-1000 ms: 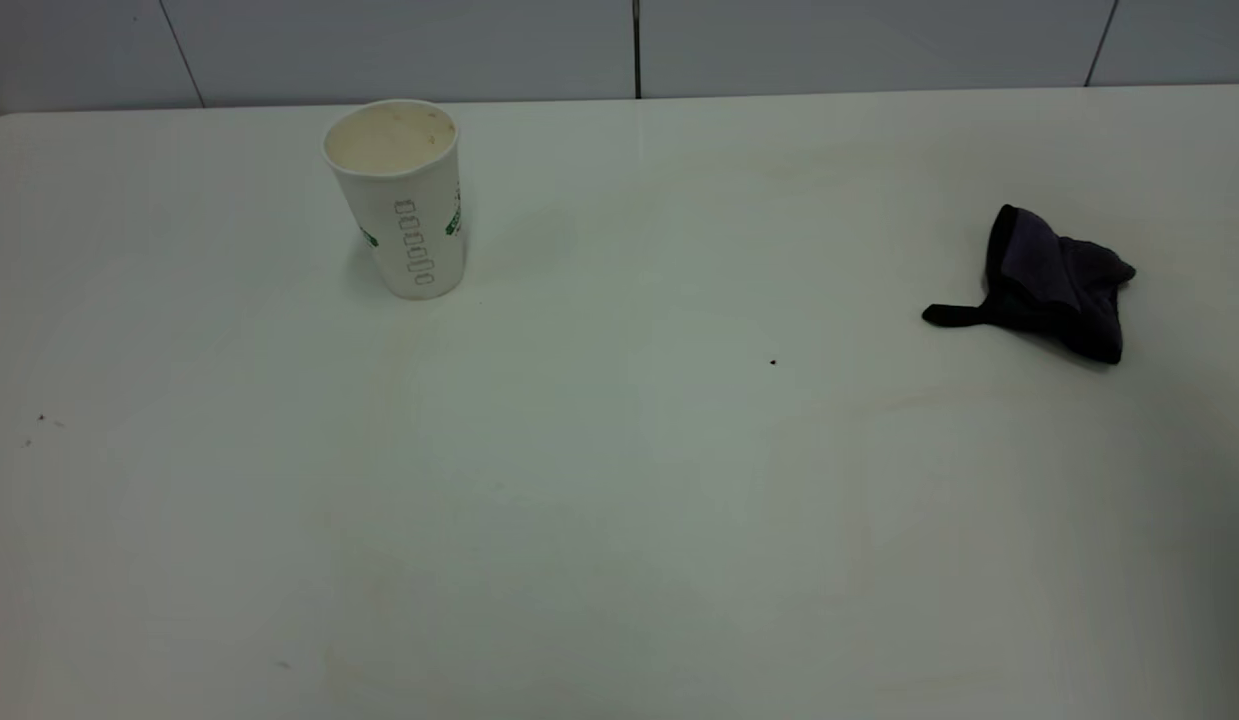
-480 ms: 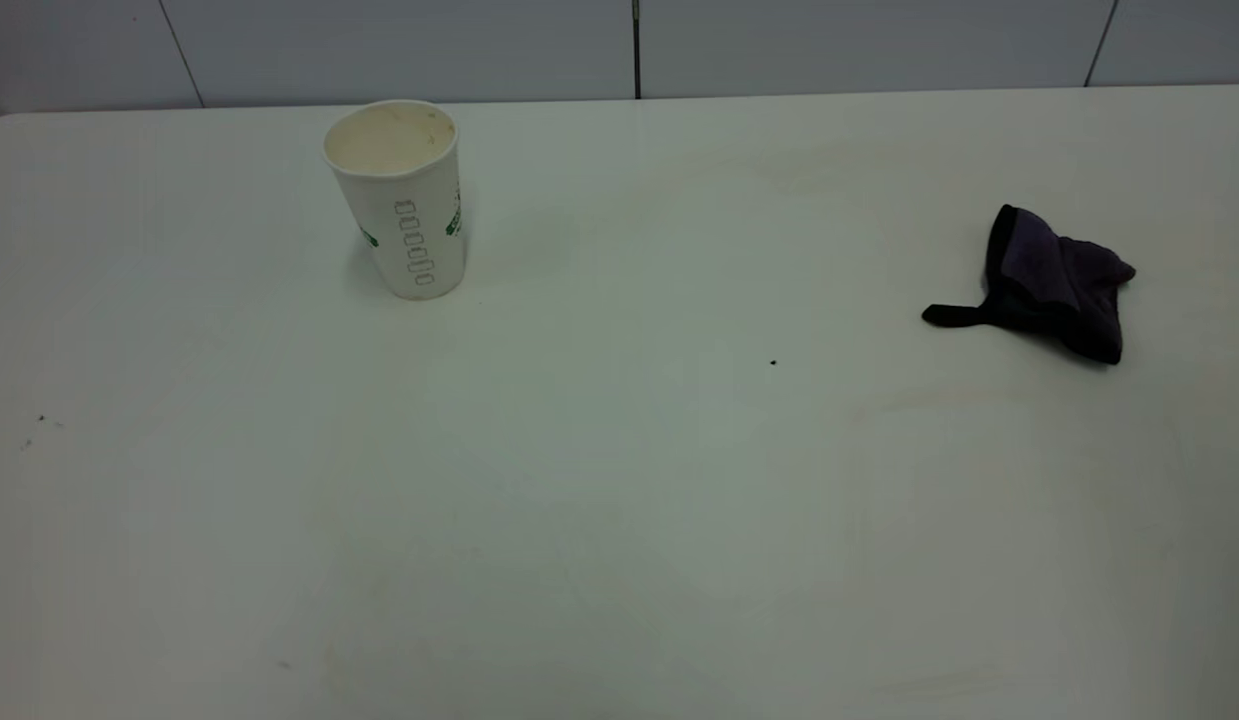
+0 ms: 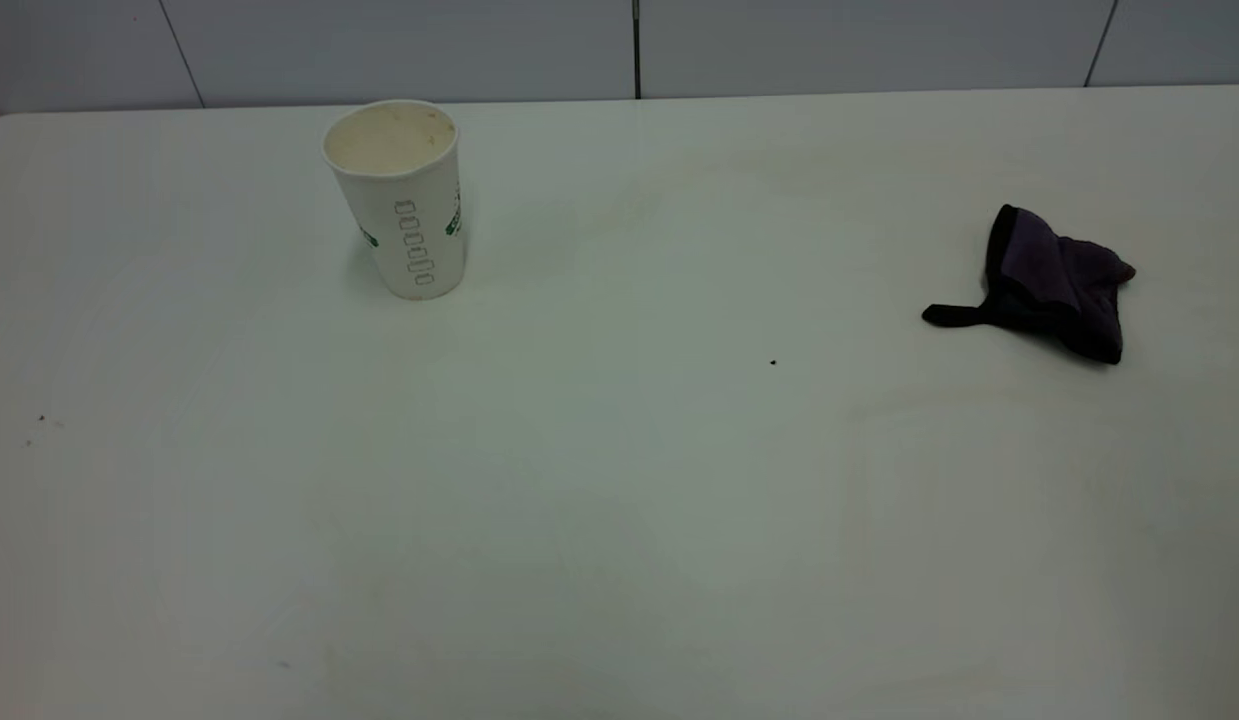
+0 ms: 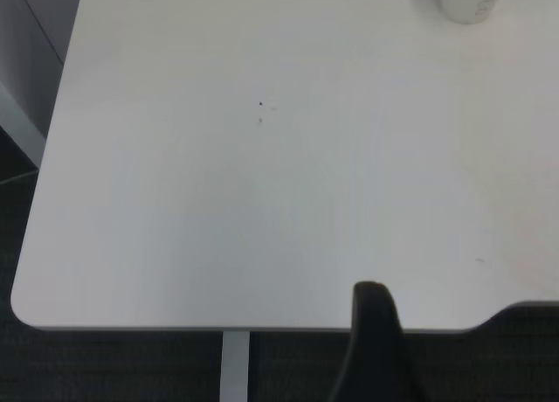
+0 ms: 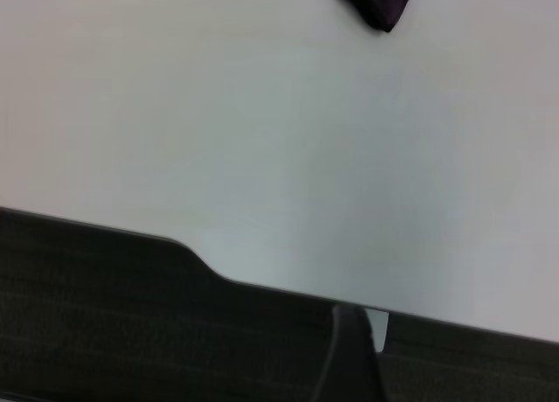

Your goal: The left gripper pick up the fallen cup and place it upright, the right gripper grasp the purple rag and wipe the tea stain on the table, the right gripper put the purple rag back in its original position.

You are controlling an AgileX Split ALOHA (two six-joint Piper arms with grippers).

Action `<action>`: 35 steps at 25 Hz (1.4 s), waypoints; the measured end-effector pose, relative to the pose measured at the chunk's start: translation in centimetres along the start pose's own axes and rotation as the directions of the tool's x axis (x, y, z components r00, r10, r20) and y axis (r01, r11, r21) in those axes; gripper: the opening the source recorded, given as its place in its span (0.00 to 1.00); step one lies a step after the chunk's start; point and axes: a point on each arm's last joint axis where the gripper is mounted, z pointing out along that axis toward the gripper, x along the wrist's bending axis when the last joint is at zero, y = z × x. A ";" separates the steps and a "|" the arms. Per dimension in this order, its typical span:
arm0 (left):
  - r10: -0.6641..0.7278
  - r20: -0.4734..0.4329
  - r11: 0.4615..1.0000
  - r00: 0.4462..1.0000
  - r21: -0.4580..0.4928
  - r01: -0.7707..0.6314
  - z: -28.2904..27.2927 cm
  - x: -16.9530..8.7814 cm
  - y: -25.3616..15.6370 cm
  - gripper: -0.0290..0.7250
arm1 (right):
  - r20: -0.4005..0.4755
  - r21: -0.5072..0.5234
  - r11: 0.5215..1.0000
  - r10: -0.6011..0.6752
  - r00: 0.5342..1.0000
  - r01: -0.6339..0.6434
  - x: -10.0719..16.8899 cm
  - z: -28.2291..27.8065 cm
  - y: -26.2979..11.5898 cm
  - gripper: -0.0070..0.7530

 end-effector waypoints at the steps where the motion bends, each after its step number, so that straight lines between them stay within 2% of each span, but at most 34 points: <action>1: 0.000 0.000 1.000 1.000 0.000 0.000 0.0 0.0 0.0 0.78 | 0.000 -0.002 1.000 0.002 1.000 -0.002 0.0 0.0 -0.2 0.85; 7: 0.000 0.000 1.000 1.000 0.000 0.000 0.0 0.0 0.0 0.78 | 0.001 -0.049 0.999 0.002 1.000 -0.002 0.1 -0.6 -0.8 0.80; 22: 0.000 0.000 1.000 1.000 0.000 0.000 0.0 0.0 0.0 0.78 | -0.012 -0.052 0.999 0.009 1.000 -0.010 0.2 -0.6 -0.9 0.59; 35: 0.002 0.000 1.000 1.000 0.000 -0.002 0.0 0.0 0.0 0.78 | 0.102 -0.263 0.963 0.093 0.990 -0.063 0.4 -2.8 -3.1 0.43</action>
